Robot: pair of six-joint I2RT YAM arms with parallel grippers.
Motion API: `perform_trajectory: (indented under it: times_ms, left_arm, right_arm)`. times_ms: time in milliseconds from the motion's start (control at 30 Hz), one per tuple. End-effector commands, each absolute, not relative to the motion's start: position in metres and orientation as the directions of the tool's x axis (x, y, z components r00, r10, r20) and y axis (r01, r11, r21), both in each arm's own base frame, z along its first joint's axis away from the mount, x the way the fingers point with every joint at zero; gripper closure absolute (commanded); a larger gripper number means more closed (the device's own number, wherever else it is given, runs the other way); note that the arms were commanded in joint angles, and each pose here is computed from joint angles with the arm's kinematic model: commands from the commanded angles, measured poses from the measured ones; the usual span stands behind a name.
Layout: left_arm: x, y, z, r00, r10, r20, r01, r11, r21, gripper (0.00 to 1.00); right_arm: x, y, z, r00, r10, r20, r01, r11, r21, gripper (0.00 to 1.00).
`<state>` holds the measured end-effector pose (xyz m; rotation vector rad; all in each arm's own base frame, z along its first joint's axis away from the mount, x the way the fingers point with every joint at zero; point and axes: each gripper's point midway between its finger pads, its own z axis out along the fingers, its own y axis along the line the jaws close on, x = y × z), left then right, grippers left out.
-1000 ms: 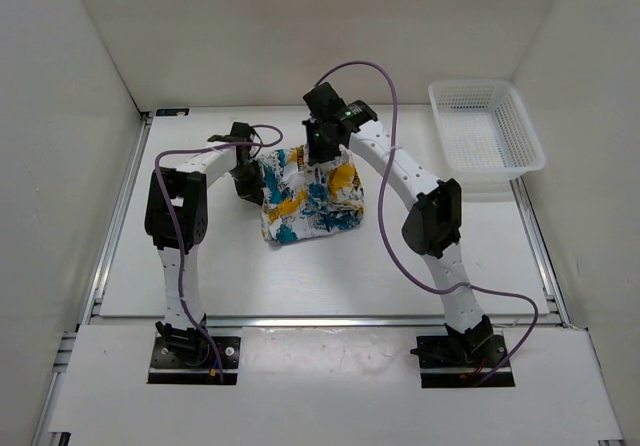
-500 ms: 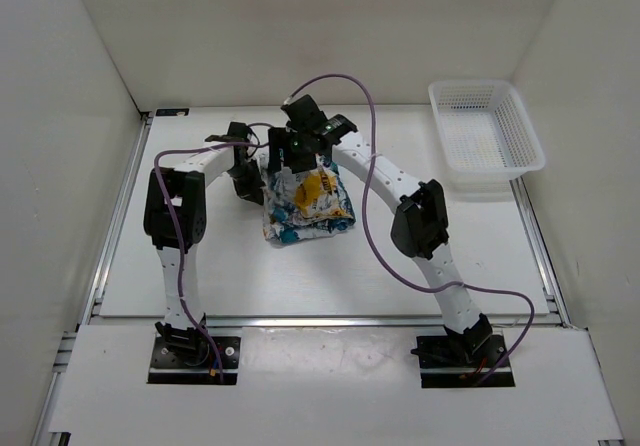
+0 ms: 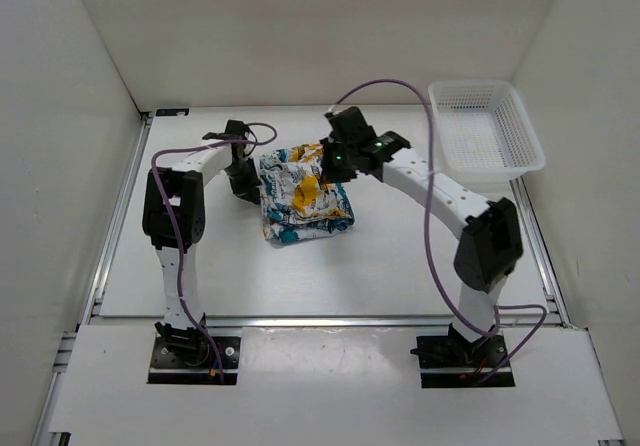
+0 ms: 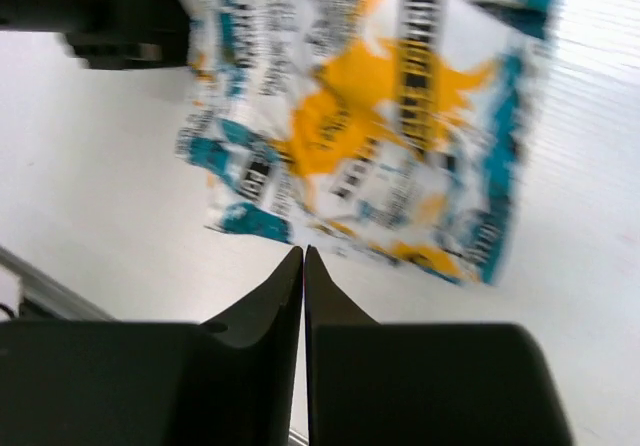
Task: Fold and stack the shorts
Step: Fold the shorts
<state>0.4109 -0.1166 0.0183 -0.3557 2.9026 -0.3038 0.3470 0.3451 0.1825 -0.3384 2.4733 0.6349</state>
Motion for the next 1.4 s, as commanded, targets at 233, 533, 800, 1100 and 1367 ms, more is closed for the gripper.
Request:
perform_trajectory:
  times_ms: [233,533,800,1100,1367]
  left_arm:
    - [0.42,-0.057,0.155,-0.836,-0.316,-0.448,-0.271,0.949,-0.164,0.77]
    - [0.41,-0.184,0.1,-0.943,-0.189,-0.275,-0.066,0.913,-0.402,0.9]
    - [0.412,-0.169,0.052,-0.957,-0.156,-0.245,-0.08,0.952,-0.297,0.9]
    - [0.414,-0.167,0.197,-0.859,-0.121,-0.498,0.067,0.936,-0.344,0.71]
    - [0.353,-0.113,0.3,-0.683,-0.2,-0.702,0.039,0.95,-0.309,0.34]
  right_arm:
    - [0.351,0.269,0.151,-0.855,-0.07,-0.514,-0.279,0.897,0.343,0.87]
    - [0.368,0.317,0.087,-0.905,-0.122,-0.408,-0.304,0.856,0.418,0.91]
    - [0.369,0.293,0.031,-0.942,-0.089,-0.324,-0.212,0.905,0.369,0.98]
    - [0.37,0.255,0.208,-0.772,0.018,-0.636,-0.24,0.917,0.318,0.17]
    - [0.33,0.103,0.253,-0.619,0.1,-0.779,0.139,0.99,0.017,0.01]
